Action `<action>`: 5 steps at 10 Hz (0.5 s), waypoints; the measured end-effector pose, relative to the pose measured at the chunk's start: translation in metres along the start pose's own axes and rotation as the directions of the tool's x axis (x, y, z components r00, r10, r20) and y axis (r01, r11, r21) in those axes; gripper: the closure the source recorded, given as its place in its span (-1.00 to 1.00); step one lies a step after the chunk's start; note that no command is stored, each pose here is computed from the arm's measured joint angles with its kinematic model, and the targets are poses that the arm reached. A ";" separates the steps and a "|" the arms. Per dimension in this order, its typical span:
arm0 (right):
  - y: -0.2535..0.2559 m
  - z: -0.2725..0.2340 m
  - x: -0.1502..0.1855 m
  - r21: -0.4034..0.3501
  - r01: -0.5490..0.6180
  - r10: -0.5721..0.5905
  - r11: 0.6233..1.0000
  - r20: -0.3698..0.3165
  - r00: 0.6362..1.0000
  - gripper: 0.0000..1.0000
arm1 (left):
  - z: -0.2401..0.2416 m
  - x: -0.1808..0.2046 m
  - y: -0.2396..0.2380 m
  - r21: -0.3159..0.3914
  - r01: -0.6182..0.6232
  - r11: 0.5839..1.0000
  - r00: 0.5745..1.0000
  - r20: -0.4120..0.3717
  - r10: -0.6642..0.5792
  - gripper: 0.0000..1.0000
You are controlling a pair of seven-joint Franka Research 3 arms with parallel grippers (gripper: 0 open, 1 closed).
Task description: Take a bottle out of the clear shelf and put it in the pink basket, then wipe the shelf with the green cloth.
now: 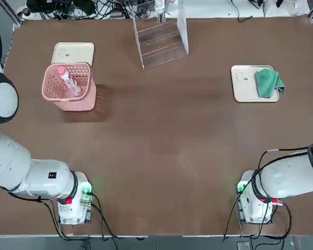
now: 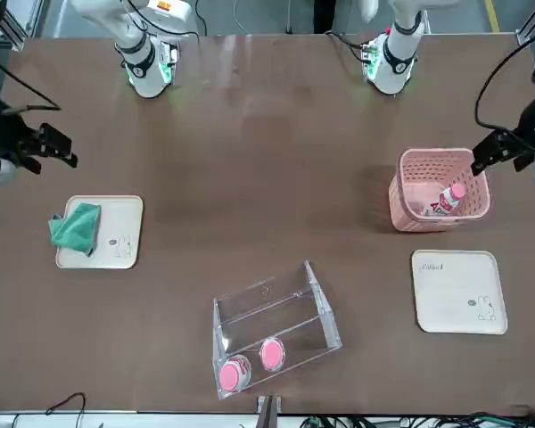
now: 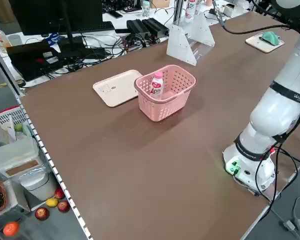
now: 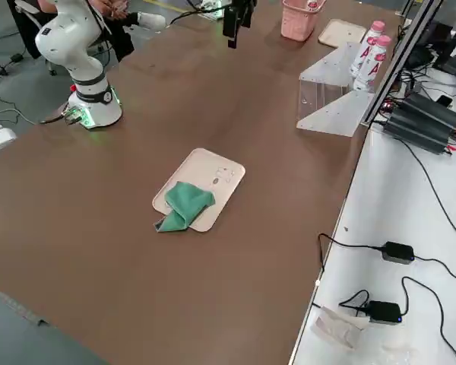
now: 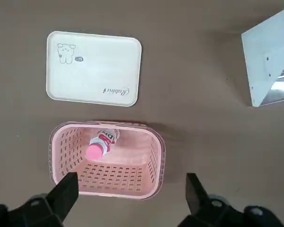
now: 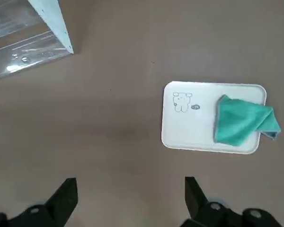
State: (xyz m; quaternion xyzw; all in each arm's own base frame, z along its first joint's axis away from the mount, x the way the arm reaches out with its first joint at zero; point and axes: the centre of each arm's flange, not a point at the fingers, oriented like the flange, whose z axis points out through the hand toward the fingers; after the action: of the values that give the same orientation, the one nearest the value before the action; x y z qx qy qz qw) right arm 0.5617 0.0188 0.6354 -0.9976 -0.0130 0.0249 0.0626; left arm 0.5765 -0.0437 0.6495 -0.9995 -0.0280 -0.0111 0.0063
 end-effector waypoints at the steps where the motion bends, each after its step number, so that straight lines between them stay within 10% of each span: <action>1: 0.007 -0.005 -0.002 0.000 -0.016 0.016 1.000 -0.006 1.000 -1.00 | 0.000 0.000 0.000 0.000 0.000 1.000 1.000 0.000 0.000 -1.00; 5: 0.019 0.001 0.001 -0.062 -0.031 0.029 0.998 -0.037 0.999 -1.00 | 0.000 0.000 0.001 0.000 -0.001 1.000 1.000 0.000 0.001 -1.00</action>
State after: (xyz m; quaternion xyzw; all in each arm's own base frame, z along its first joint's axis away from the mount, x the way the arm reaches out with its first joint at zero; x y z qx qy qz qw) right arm 0.5632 0.0003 0.6320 -0.9995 0.0024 0.0075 0.0312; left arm 0.5765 -0.0444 0.6494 -0.9995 -0.0273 -0.0110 0.0063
